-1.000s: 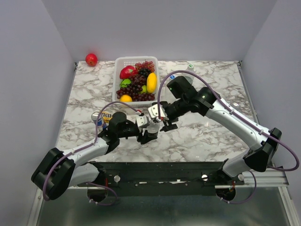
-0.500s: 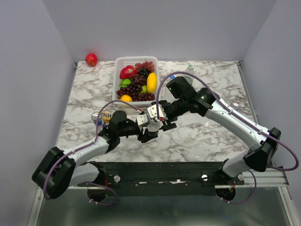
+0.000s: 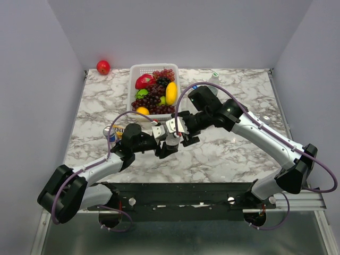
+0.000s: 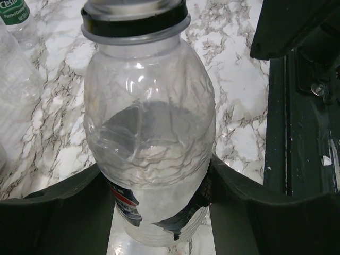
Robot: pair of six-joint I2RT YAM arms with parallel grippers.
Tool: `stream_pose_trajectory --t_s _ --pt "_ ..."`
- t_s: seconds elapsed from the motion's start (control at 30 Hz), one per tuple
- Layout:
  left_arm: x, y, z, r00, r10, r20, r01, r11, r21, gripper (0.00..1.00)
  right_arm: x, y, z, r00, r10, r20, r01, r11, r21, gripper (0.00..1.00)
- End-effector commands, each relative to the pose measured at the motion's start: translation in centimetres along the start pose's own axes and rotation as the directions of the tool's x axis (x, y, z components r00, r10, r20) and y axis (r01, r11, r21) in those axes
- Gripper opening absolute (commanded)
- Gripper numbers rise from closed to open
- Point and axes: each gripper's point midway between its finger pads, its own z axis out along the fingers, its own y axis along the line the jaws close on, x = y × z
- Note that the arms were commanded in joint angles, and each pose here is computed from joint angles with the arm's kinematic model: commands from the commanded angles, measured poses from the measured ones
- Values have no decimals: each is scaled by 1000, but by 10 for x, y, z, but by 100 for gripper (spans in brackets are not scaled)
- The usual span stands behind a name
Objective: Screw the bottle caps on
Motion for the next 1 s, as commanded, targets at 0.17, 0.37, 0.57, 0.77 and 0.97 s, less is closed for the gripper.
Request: stream_pose_trajectory --t_s 0.17,0.37,0.57,0.77,0.97 --pt "-18 12 2 999 16 49 -14 999 -38 0 5 7 0 998 50 -35 -50 999 -17 80" --pt "-15 17 2 998 41 38 -39 997 -61 0 1 2 0 997 66 -33 -67 998 -10 80" --pt "-16 31 0 997 65 48 -58 989 -139 0 3 1 -1 988 142 -66 -143 990 -11 80" --pt "-21 41 0 995 73 64 -59 979 -197 0 6 2 -3 961 246 -126 -252 967 -39 80" --pt "-22 43 0 996 59 73 -43 977 -210 0 10 2 -4 947 283 -152 -290 957 -25 81"
